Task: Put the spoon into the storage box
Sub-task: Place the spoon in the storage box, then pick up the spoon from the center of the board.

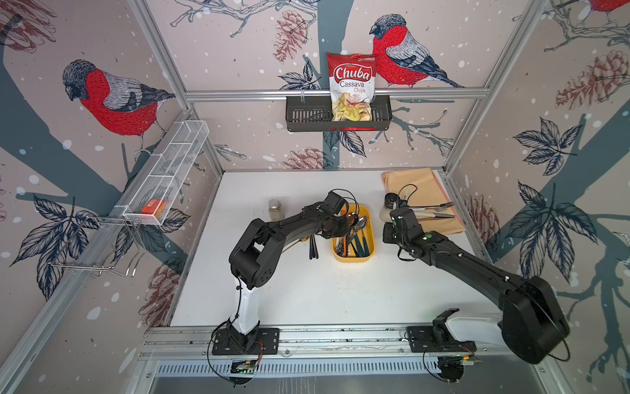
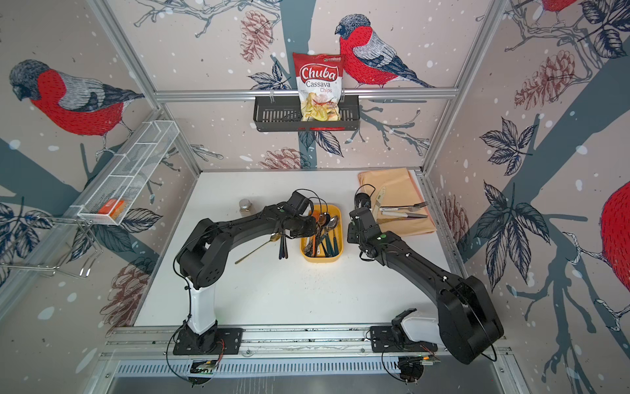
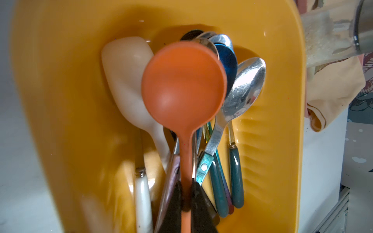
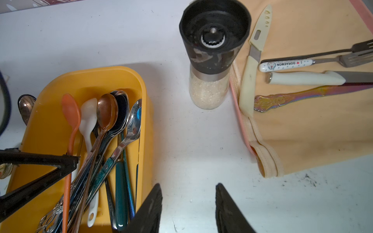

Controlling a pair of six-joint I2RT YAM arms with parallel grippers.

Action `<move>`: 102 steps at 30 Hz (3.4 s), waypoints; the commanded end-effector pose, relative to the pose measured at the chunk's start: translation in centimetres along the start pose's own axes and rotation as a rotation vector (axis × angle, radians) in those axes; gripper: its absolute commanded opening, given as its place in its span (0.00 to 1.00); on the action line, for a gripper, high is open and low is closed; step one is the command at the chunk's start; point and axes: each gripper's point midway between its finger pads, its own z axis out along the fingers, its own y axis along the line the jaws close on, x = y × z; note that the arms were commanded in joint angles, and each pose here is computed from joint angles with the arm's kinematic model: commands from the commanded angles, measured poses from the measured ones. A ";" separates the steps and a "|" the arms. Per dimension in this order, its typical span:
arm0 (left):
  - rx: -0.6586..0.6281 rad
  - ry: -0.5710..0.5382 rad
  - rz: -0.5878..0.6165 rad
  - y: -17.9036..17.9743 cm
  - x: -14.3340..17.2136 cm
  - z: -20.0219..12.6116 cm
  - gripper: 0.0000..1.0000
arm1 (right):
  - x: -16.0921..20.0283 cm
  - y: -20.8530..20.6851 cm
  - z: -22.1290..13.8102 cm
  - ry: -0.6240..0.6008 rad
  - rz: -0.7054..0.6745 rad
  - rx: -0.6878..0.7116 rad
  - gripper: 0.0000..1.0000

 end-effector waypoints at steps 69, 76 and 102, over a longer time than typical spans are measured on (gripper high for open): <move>-0.417 0.181 0.314 19.6 5.3 -5.6 0.43 | -0.5 1.5 1.4 0.015 -0.012 -0.022 0.45; -0.393 0.244 0.282 20.2 7.2 -4.6 0.34 | -0.6 1.8 1.6 0.018 -0.013 -0.028 0.45; -0.357 0.242 0.229 19.8 7.4 -4.1 0.00 | -0.8 1.9 1.3 0.009 -0.014 -0.024 0.45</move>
